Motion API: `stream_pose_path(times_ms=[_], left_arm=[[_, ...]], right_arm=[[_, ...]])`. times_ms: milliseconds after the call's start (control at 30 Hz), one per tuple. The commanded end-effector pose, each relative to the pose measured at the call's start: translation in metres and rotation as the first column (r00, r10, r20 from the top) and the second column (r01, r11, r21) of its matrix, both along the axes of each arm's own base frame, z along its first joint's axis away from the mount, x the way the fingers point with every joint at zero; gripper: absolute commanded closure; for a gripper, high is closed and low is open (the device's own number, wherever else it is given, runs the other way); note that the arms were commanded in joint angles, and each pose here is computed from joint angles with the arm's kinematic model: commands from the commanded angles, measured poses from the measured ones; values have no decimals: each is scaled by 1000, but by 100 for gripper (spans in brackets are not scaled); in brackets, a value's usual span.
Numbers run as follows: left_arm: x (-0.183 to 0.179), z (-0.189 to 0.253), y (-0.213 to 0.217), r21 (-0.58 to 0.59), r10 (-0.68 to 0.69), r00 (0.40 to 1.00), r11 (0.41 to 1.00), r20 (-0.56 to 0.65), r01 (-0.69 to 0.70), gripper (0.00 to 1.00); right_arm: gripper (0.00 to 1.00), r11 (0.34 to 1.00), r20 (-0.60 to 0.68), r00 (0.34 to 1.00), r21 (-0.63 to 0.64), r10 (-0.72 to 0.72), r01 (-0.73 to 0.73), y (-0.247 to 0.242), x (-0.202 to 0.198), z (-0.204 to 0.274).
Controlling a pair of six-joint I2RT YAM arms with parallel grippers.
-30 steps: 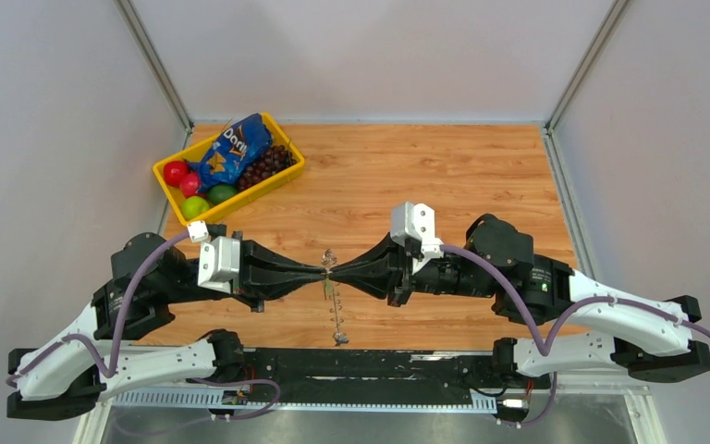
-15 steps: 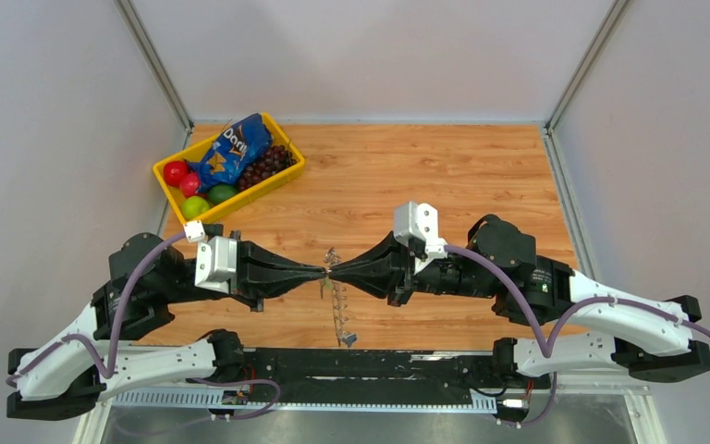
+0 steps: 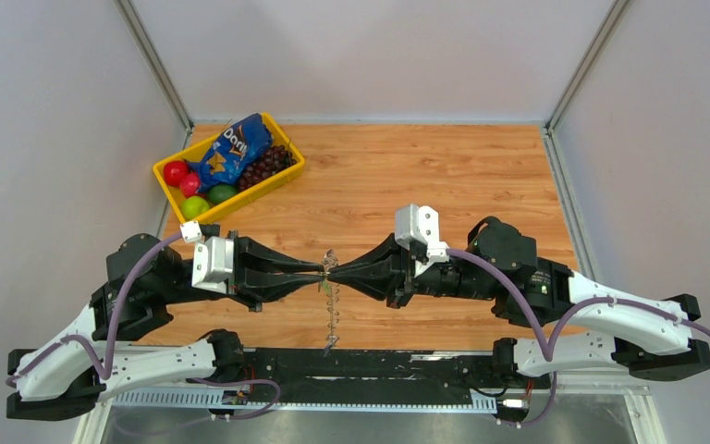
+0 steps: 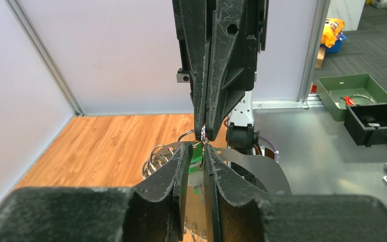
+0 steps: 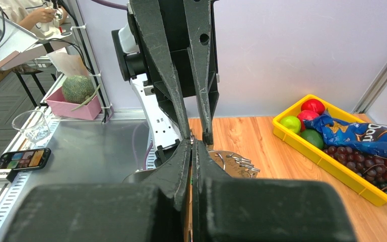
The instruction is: Put the keys on the keyring
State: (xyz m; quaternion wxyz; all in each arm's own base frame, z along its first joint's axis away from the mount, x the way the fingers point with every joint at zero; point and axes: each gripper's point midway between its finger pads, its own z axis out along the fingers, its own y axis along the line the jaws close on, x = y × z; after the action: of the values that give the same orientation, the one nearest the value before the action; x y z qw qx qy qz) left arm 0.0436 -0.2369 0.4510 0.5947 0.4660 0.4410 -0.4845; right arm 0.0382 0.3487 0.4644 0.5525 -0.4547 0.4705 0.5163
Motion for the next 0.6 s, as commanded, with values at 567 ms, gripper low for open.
stream_pose_path(times_ms=[567], left_arm=[[1,-1,3,-7,11,1000,1000,11,-11,81]], right_arm=[[100,987,35,999,157,9,-14,-14,-7,45]])
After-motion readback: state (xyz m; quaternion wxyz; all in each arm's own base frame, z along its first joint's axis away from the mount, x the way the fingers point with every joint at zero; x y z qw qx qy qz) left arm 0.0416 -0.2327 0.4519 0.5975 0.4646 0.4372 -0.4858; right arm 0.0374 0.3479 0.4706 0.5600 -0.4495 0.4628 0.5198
